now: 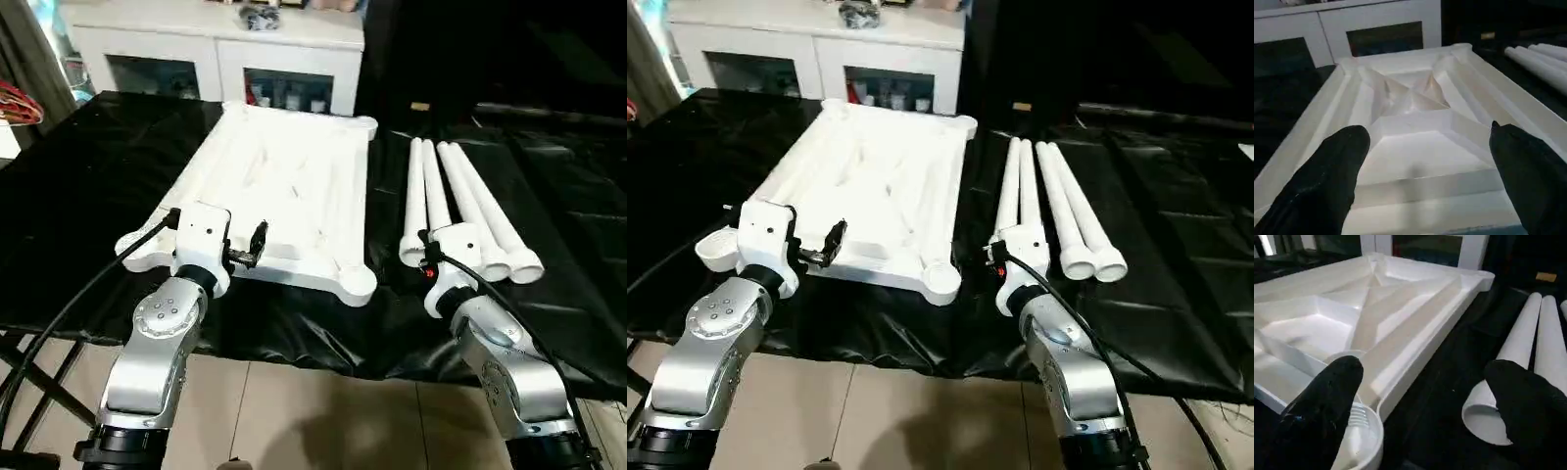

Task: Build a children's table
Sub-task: Move to table

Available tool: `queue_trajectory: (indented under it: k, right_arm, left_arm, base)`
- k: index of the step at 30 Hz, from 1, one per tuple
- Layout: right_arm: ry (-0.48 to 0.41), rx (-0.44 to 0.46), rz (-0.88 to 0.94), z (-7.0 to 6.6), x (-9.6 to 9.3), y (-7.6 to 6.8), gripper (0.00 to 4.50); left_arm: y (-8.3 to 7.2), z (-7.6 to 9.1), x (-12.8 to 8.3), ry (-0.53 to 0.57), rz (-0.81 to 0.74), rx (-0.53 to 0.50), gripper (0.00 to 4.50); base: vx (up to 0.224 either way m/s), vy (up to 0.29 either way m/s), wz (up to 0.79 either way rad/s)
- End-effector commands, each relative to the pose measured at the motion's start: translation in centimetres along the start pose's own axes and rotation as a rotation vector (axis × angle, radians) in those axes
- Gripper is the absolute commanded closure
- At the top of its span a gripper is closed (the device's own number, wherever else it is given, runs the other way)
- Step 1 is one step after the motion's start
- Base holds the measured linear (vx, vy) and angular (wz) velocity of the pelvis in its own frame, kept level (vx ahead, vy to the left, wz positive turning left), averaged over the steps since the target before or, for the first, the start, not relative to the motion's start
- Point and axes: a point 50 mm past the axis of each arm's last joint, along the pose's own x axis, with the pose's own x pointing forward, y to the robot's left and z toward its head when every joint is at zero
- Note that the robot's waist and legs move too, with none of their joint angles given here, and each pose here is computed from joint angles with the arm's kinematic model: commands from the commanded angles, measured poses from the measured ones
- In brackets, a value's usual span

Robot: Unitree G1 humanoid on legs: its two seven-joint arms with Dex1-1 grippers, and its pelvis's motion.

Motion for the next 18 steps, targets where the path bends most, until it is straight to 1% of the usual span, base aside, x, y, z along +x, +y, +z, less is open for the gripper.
queue_trajectory:
  k: [1, 12, 18]
  right_arm:
    - [0.008, -0.011, -0.010, 0.03, 0.06, -0.16, 0.00]
    - [0.012, -0.018, -0.010, 0.00, 0.03, -0.18, 0.00]
    - [0.014, -0.023, -0.003, -0.06, 0.02, -0.14, 0.00]
  left_arm:
    - [-0.10, 0.14, 0.20, 0.004, -0.012, 0.000, 0.02]
    - [-0.14, 0.15, 0.17, 0.004, -0.011, -0.016, 0.02]
    - [-0.20, 0.10, 0.08, 0.005, -0.010, -0.024, 0.02]
  base:
    - [0.000, 0.000, 0.00]
    - [0.000, 0.000, 0.00]
    - [0.058, 0.006, 0.00]
